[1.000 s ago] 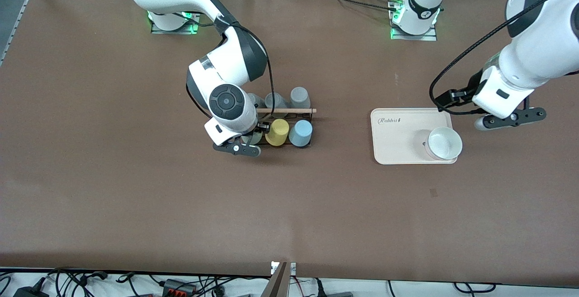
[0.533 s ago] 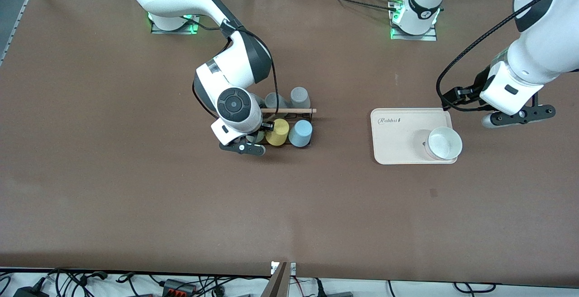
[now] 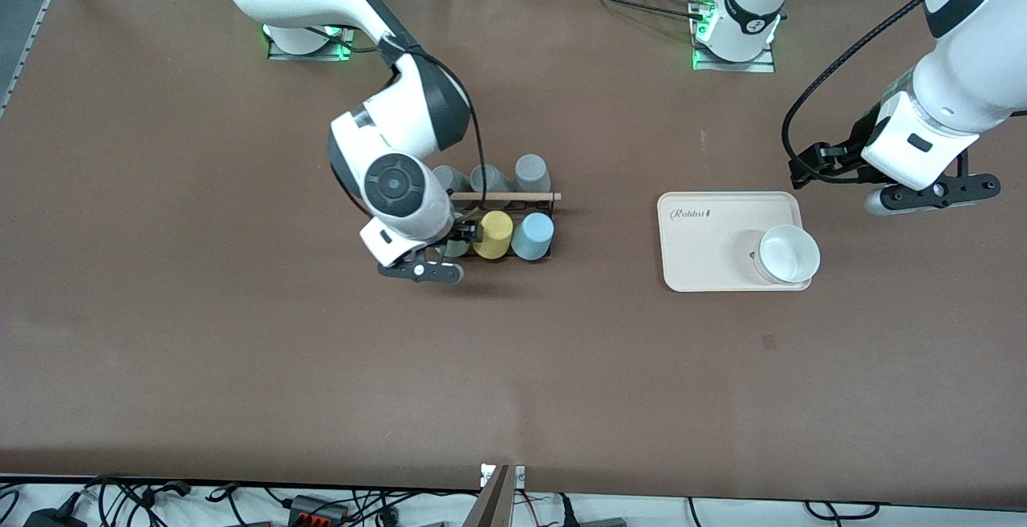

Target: Hang scattered cups on rack with three cups

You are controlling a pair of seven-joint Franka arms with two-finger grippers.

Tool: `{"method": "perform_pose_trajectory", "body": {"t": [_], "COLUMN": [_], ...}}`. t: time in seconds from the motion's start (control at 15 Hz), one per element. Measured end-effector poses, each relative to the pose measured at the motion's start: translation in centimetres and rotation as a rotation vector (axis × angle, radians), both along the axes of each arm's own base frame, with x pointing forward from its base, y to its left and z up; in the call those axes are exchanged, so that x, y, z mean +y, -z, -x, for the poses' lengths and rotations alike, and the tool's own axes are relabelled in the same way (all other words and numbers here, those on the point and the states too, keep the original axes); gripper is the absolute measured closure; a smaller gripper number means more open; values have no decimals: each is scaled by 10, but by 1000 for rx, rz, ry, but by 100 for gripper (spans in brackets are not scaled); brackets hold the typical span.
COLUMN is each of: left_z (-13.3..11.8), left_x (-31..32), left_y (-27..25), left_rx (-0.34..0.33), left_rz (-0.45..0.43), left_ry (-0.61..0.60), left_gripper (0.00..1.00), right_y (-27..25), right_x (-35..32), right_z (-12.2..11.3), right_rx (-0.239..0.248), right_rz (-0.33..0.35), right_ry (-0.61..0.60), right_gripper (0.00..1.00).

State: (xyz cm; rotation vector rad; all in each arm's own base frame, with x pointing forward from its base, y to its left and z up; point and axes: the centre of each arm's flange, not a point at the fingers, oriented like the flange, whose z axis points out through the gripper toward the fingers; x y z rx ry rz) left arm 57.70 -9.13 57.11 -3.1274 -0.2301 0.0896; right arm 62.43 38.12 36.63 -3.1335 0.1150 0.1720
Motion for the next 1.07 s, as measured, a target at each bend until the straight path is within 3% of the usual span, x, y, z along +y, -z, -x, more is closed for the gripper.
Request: {"method": "perform_pose_trajectory", "body": {"t": [0.2, 0.4, 0.6, 0.8, 1.07], "left_z": [1, 2, 3, 3, 3], "left_x": [-6, -5, -4, -4, -4], "left_y": [0, 0, 1, 1, 1], "left_rx": [2, 7, 15, 17, 17], "left_rz": [1, 0, -1, -2, -2], "left_ry": [13, 14, 15, 15, 15], "left_gripper": [0, 0, 0, 0, 0], "right_y": [-78, -144, -189, -216, -221], "right_x": [-96, -206, -292, -333, -350], "right_z": [-38, -52, -41, -22, 16], "right_rx": [-22, -33, -17, -37, -120], "right_rz": [-8, 1, 28, 51, 51], "right_ry": [65, 112, 79, 59, 55], "right_gripper": [0, 0, 0, 0, 0]}}
